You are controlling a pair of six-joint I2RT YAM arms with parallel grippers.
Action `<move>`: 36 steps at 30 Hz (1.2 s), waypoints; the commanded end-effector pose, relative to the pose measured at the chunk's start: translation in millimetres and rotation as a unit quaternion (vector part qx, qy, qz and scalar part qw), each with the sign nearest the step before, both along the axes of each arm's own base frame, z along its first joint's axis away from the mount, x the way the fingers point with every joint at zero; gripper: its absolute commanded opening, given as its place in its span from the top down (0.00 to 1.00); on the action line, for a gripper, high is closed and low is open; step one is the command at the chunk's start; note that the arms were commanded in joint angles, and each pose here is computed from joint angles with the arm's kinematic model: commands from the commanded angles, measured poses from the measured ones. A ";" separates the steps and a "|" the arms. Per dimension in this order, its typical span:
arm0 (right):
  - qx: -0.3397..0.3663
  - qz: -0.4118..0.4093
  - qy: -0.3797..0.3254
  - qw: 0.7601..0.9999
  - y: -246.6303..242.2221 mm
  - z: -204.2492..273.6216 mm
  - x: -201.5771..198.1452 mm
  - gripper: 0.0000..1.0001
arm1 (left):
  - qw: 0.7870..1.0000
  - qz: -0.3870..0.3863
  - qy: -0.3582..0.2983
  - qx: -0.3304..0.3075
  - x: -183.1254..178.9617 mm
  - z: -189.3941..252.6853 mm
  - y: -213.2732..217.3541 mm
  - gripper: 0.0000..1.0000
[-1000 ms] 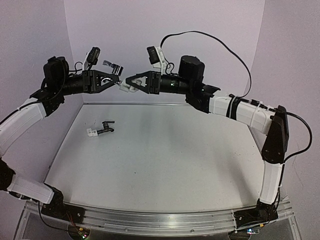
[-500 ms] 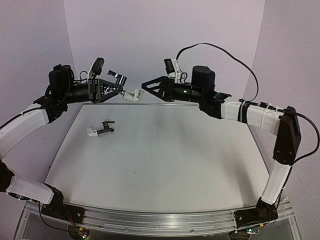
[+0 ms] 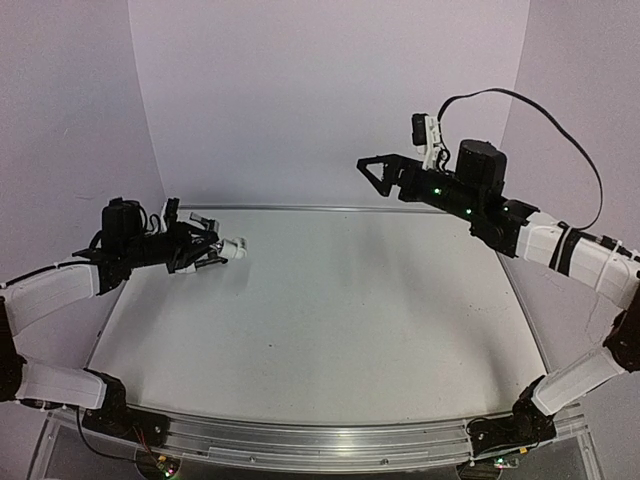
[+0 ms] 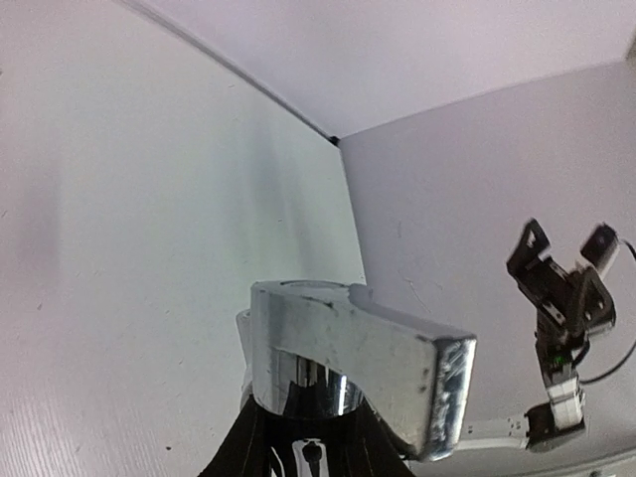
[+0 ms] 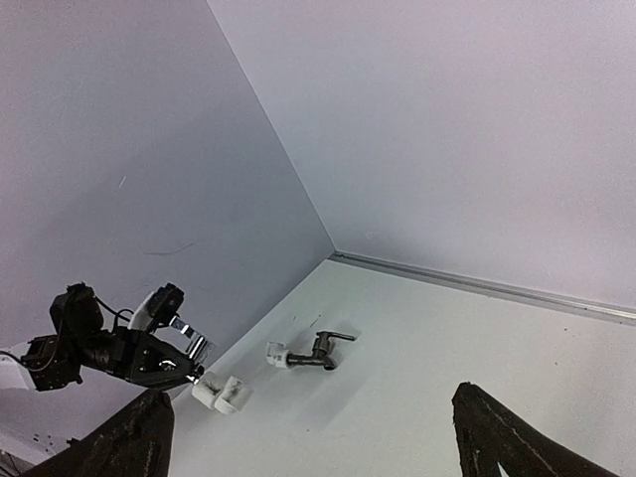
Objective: Install the water faucets
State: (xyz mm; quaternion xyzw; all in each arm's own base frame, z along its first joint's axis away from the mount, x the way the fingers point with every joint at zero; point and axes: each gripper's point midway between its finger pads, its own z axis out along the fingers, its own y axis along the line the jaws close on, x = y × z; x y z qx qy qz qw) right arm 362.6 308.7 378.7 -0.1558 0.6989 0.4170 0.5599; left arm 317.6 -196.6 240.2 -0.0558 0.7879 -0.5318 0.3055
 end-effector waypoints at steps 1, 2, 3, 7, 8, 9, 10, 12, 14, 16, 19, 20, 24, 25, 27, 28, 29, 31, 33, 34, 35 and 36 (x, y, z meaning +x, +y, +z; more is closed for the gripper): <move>-0.026 -0.011 -0.012 1.000 -7.4 -10.6 -3.8 0.02 | 0.998 0.030 -0.004 -0.051 9.9 -0.1 8.0 1.00; -0.026 -0.008 -0.011 1.000 -7.0 -12.1 -4.8 0.02 | 0.998 0.026 0.009 -0.053 9.8 -9.9 6.5 1.00; -0.027 -0.005 -0.009 1.000 -6.2 -13.8 -5.9 0.02 | 0.998 0.021 0.016 -0.052 9.4 -17.6 5.3 1.00; -0.029 0.012 -0.003 0.999 -2.7 -20.4 -11.0 0.02 | 0.996 0.048 0.048 -0.064 10.7 -50.2 20.7 1.00; -0.031 0.012 -0.001 0.999 -3.0 -22.8 -11.0 0.02 | 0.995 0.056 0.054 -0.069 11.8 -56.7 25.8 1.00; -0.032 0.012 0.001 0.999 -3.4 -24.6 -11.0 0.02 | 0.993 0.063 0.063 -0.074 12.8 -63.8 30.0 1.00; -0.033 0.012 0.002 0.999 -3.6 -26.3 -11.1 0.02 | 0.992 0.068 0.071 -0.079 13.7 -71.2 33.6 1.00; -0.034 0.014 0.004 0.999 -3.1 -28.0 -12.3 0.02 | 0.991 0.074 0.079 -0.082 15.8 -81.5 37.6 1.00; -0.034 0.015 0.004 0.999 -2.9 -28.2 -12.6 0.02 | 0.991 0.076 0.079 -0.082 16.5 -83.1 38.8 1.00; -0.034 0.018 0.006 0.999 -3.1 -30.1 -14.1 0.02 | 0.989 0.083 0.090 -0.078 20.1 -99.5 43.3 1.00; -0.035 0.020 0.009 0.999 -2.4 -32.7 -14.7 0.02 | 0.987 0.088 0.112 -0.076 22.1 -121.4 48.0 1.00; -0.035 0.021 0.009 0.999 -2.0 -33.3 -14.9 0.02 | 0.986 0.091 0.121 -0.077 22.0 -128.1 49.5 1.00; -0.036 0.022 0.012 0.999 -2.7 -36.0 -15.6 0.02 | 0.981 0.098 0.150 -0.075 20.6 -151.3 52.9 1.00; -0.036 0.022 0.013 0.999 -2.6 -36.7 -15.7 0.02 | 0.979 0.100 0.160 -0.074 20.1 -158.0 53.7 1.00; -0.037 0.023 0.014 0.999 -2.2 -37.9 -15.4 0.02 | 0.977 0.102 0.174 -0.075 18.7 -168.3 54.6 1.00; -0.038 0.023 0.014 0.999 -1.7 -38.5 -15.1 0.02 | 0.976 0.104 0.176 -0.076 18.5 -170.6 54.9 1.00; -0.038 0.023 0.014 0.999 -1.3 -39.2 -14.9 0.02 | 0.975 0.107 0.180 -0.077 17.9 -173.8 55.7 0.99; -0.039 0.023 0.016 0.999 -0.9 -40.8 -14.1 0.02 | 0.973 0.113 0.186 -0.077 17.3 -178.6 58.1 0.97; -0.041 0.024 0.017 0.999 -0.4 -42.7 -13.4 0.02 | 0.971 0.118 0.193 -0.077 15.7 -183.4 59.9 0.92; -0.041 0.024 0.018 0.999 -0.2 -43.4 -13.1 0.02 | 0.970 0.122 0.198 -0.077 14.6 -186.1 61.8 0.89; -0.041 0.024 0.019 0.999 0.2 -44.0 -13.0 0.02 | 0.969 0.125 0.200 -0.078 14.2 -187.6 63.4 0.85; -0.042 0.025 0.020 0.999 0.6 -44.7 -12.9 0.02 | 0.968 0.127 0.203 -0.078 13.7 -189.0 64.6 0.80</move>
